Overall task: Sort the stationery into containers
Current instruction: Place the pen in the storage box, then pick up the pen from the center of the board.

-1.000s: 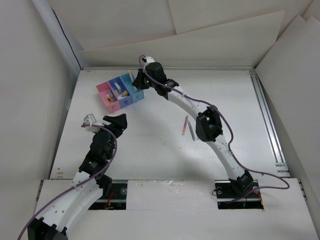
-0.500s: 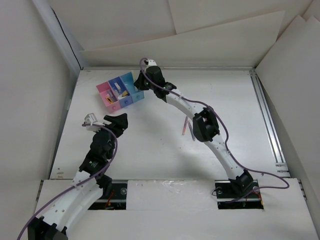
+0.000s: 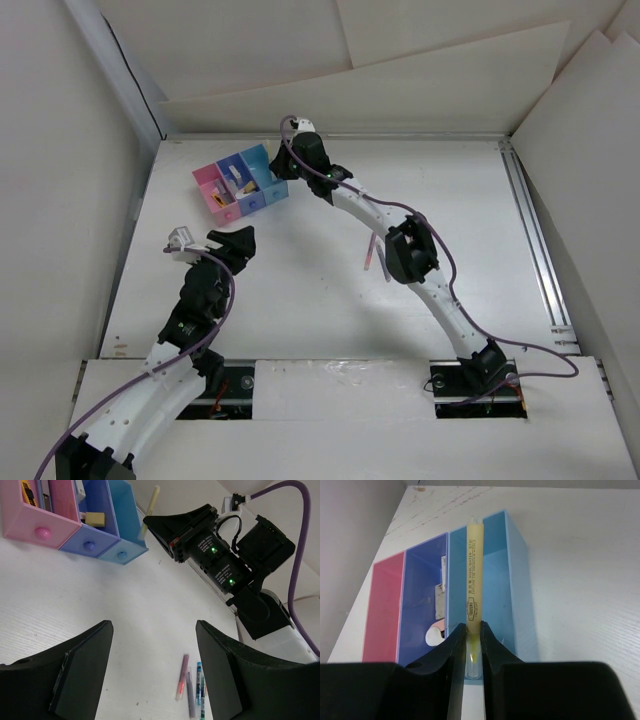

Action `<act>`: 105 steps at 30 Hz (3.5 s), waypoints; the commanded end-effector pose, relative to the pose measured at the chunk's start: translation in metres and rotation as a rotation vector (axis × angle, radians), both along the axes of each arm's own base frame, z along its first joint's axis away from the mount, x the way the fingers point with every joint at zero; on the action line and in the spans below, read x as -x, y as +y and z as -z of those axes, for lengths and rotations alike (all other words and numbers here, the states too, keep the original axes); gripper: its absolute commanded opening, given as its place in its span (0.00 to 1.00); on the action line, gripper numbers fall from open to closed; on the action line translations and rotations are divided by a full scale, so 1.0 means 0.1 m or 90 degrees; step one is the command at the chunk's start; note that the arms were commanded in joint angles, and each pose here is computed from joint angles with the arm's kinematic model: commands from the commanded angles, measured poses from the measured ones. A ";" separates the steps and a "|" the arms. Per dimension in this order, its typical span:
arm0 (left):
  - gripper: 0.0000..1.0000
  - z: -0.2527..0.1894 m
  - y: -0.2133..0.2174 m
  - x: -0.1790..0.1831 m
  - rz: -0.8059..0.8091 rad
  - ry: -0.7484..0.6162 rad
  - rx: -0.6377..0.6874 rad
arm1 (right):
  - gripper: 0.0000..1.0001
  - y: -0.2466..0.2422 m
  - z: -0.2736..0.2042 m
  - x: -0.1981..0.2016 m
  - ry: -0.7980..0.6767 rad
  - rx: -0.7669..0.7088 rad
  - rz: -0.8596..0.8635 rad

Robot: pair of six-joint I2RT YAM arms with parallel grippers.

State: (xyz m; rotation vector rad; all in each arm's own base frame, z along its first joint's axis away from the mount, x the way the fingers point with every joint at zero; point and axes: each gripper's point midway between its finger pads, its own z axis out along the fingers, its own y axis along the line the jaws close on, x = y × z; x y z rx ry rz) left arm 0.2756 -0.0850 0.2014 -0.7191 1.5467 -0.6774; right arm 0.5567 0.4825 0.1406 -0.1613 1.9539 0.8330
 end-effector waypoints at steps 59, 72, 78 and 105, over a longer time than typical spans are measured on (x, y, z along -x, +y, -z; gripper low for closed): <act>0.64 -0.10 -0.58 -0.08 0.193 -0.041 -0.066 | 0.37 -2.61 0.51 2.13 0.230 0.211 0.398; 0.64 -0.08 -0.58 -0.09 0.193 -0.035 -0.068 | 0.32 -2.55 0.89 2.13 0.268 0.223 0.402; 0.64 -0.03 -0.58 -0.08 0.193 -0.030 -0.070 | 0.32 -2.55 0.99 2.15 0.284 0.218 0.392; 0.69 0.21 -1.04 -0.25 0.333 0.051 -0.093 | 0.02 -1.98 0.30 2.47 0.158 0.134 0.143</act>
